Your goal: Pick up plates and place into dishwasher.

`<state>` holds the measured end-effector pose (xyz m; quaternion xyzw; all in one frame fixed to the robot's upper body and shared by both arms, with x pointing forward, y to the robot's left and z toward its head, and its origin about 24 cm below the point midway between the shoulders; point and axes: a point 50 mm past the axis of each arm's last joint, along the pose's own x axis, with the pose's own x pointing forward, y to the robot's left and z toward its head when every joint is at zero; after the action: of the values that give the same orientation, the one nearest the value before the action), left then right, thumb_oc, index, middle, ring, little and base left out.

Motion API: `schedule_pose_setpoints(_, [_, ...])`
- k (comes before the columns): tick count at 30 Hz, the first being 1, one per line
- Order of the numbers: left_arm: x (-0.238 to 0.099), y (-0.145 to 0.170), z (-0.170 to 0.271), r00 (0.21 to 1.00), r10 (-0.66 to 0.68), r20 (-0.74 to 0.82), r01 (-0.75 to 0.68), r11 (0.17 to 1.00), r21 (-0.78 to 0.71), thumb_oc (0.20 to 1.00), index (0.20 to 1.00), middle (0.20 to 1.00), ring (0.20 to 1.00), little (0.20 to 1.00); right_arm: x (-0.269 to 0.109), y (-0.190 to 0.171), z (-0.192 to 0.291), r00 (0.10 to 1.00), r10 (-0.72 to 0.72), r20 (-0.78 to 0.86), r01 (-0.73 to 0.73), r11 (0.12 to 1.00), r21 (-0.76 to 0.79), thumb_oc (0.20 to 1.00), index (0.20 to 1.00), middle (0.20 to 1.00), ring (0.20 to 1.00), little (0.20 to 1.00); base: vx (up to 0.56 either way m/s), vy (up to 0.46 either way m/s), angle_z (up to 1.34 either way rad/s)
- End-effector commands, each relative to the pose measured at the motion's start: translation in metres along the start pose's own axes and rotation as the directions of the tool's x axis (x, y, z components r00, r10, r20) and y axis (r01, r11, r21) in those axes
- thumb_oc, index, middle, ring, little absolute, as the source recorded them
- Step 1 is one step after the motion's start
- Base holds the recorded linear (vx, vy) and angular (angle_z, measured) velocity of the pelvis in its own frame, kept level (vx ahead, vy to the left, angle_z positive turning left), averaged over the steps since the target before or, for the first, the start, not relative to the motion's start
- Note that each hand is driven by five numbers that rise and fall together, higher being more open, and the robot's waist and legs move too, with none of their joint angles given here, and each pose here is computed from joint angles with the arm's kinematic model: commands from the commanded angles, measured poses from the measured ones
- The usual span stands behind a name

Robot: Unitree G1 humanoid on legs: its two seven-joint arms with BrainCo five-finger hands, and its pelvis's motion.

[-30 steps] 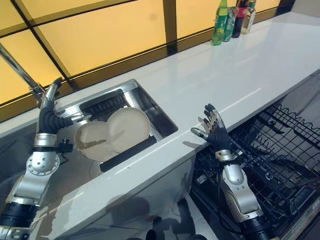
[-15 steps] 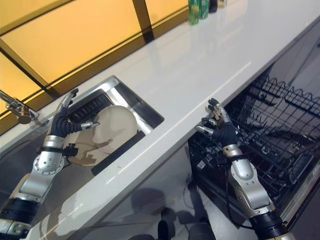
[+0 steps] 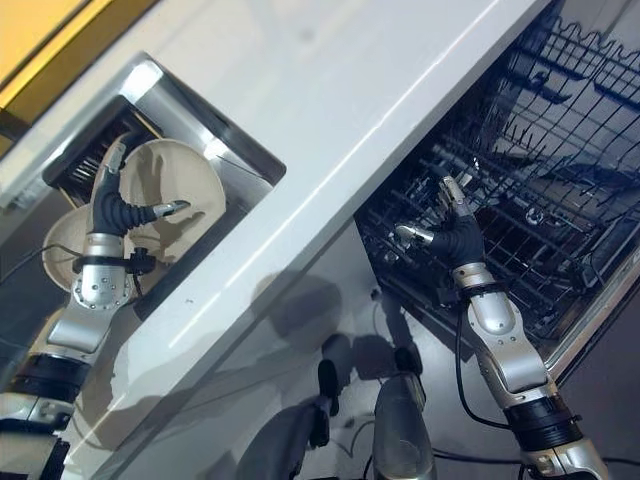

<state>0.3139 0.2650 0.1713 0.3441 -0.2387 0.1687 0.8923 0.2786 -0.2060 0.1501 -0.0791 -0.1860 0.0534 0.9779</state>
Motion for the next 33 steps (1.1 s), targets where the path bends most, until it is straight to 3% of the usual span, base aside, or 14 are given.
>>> schedule_pose_setpoints(1, [0.018, 0.030, 0.001, 0.993, 0.117, 0.031, -0.121, 0.982, 0.145, 1.000, 1.000, 1.000, 1.000, 1.000, 0.011, 0.006, 0.031, 0.986, 0.025, 0.166, -0.024, 1.000, -0.012, 1.000, 1.000, 1.000, 1.000, 1.000, 0.01, 0.056, -0.07])
schedule_pose_setpoints(7, [0.017, 0.062, -0.034, 0.942, 0.323, -0.089, -0.271, 0.891, 0.364, 1.000, 1.000, 1.000, 1.000, 1.000, 0.012, 0.003, 0.035, 0.986, 0.027, 0.166, -0.021, 0.999, -0.035, 1.000, 1.000, 1.000, 1.000, 1.000, 0.02, 0.047, -0.06])
schedule_pose_setpoints(11, [0.019, 0.074, -0.038, 0.909, 0.411, -0.073, -0.335, 0.823, 0.458, 1.000, 1.000, 1.000, 1.000, 1.000, 0.012, 0.001, 0.034, 0.987, 0.023, 0.157, -0.017, 0.999, -0.043, 1.000, 1.000, 1.000, 1.000, 1.000, 0.04, 0.030, 0.00])
schedule_pose_setpoints(19, [0.021, 0.077, -0.035, 0.861, 0.507, -0.025, -0.420, 0.740, 0.525, 1.000, 1.000, 1.000, 1.000, 1.000, 0.014, 0.000, 0.037, 0.988, 0.024, 0.151, -0.016, 0.998, -0.055, 1.000, 1.000, 1.000, 1.000, 1.000, 0.01, 0.016, -0.01])
schedule_pose_setpoints(22, [0.023, 0.074, -0.032, 0.861, 0.509, -0.017, -0.432, 0.748, 0.504, 1.000, 1.000, 1.000, 1.000, 1.000, 0.014, 0.000, 0.037, 0.989, 0.023, 0.147, -0.015, 0.998, -0.057, 1.000, 1.000, 1.000, 1.000, 1.000, 0.01, 0.010, -0.01])
schedule_pose_setpoints(26, [0.031, 0.061, -0.023, 0.898, 0.439, -0.020, -0.395, 0.826, 0.403, 1.000, 1.000, 1.000, 1.000, 1.000, 0.014, 0.001, 0.037, 0.988, 0.026, 0.151, -0.016, 0.998, -0.062, 1.000, 1.000, 1.000, 1.000, 1.000, 0.00, 0.000, 0.00])
schedule_pose_setpoints(29, [0.033, 0.042, -0.018, 0.963, 0.258, -0.082, -0.229, 0.938, 0.259, 1.000, 1.000, 1.000, 1.000, 1.000, 0.014, 0.000, 0.039, 0.988, 0.027, 0.152, -0.017, 0.998, -0.068, 1.000, 1.000, 1.000, 1.000, 1.000, 0.00, 0.000, 0.00])
schedule_pose_setpoints(33, [0.027, 0.019, -0.029, 0.970, 0.017, -0.244, 0.012, 0.993, 0.118, 1.000, 1.000, 1.000, 1.000, 1.000, 0.015, -0.002, 0.042, 0.987, 0.035, 0.158, -0.022, 0.996, -0.081, 1.000, 1.000, 1.000, 1.000, 1.000, 0.01, 0.030, 0.00])
